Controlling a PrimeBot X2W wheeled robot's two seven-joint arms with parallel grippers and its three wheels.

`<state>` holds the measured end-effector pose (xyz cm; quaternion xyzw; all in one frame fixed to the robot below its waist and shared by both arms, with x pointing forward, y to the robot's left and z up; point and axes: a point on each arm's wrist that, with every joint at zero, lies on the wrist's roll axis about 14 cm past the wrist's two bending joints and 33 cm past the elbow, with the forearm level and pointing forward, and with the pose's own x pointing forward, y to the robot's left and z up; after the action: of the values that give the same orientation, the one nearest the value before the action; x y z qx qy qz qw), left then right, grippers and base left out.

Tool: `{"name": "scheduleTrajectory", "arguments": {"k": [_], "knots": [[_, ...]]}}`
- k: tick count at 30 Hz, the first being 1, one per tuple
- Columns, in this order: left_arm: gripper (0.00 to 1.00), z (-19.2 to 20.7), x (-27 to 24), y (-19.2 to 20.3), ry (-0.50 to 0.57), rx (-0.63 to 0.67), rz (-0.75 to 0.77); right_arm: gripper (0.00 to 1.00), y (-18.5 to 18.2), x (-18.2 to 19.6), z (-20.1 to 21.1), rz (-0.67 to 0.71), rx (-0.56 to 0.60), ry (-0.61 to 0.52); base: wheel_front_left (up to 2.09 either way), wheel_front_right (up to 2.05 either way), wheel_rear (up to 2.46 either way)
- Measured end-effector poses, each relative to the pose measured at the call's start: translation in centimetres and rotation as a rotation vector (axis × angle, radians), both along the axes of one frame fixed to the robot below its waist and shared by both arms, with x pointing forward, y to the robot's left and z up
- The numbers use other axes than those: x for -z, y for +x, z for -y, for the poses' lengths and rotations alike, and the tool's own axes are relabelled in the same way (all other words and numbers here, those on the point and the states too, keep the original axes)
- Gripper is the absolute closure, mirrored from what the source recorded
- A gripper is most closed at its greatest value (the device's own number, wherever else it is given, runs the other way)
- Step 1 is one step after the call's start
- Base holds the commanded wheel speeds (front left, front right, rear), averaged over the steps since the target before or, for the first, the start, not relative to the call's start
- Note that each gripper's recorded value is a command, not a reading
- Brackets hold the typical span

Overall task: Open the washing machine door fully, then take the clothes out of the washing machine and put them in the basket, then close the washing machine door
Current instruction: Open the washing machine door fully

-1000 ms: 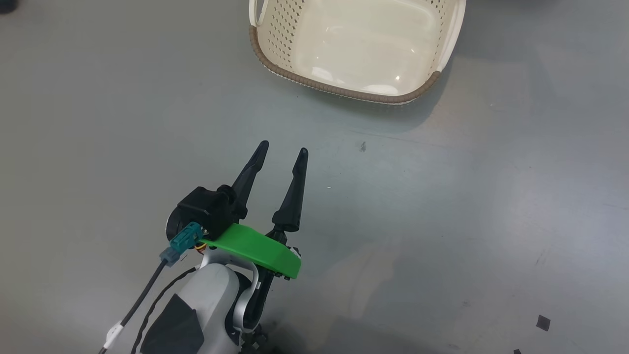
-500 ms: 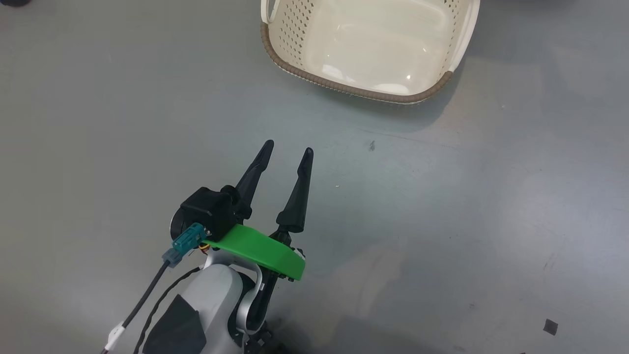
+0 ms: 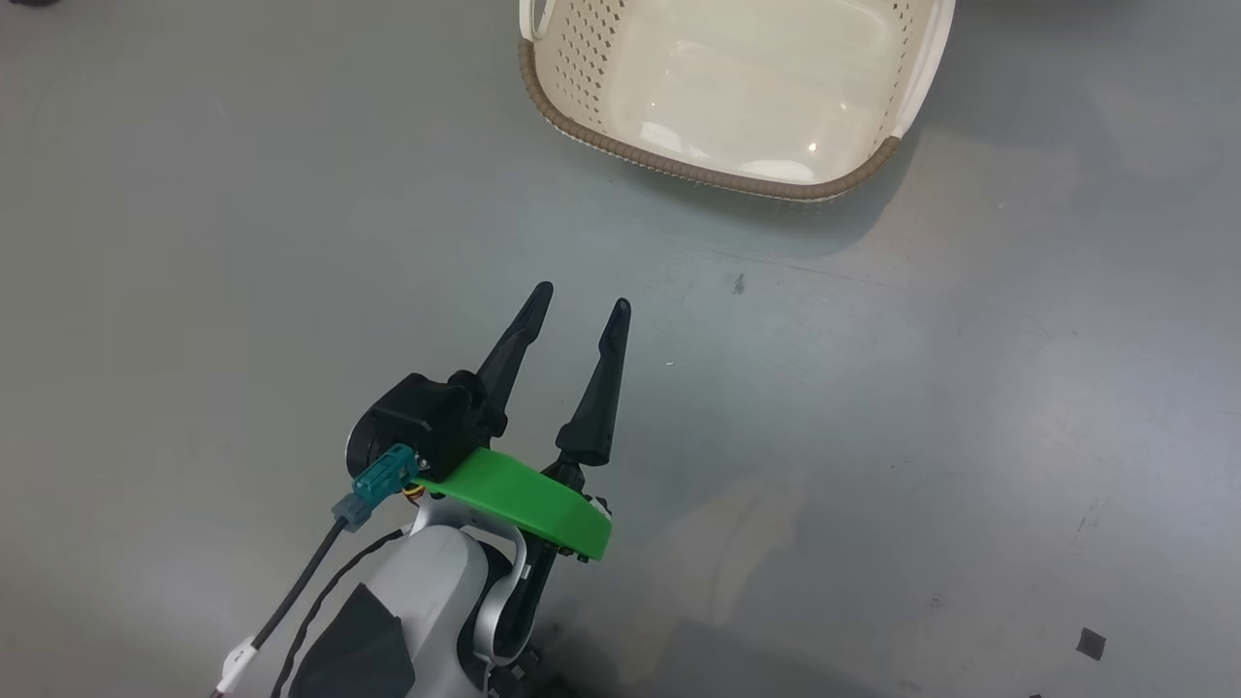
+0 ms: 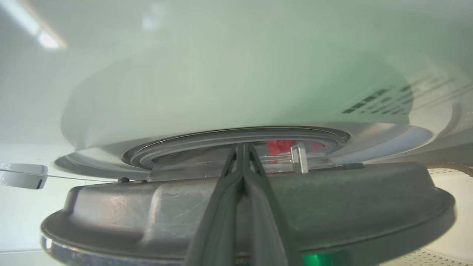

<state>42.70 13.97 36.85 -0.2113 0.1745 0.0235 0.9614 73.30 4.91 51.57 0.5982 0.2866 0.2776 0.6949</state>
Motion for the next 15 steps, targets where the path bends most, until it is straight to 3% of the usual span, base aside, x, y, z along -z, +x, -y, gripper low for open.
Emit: {"name": "scheduleTrajectory", "arguments": {"k": [15], "knots": [[0.0, 0.1, -0.6, 0.2, -0.001, 0.003, 0.017, 1.0, -0.7, 1.1, -0.3, -0.052, -0.028, -0.028, 0.0, 0.0, 0.0]]}}
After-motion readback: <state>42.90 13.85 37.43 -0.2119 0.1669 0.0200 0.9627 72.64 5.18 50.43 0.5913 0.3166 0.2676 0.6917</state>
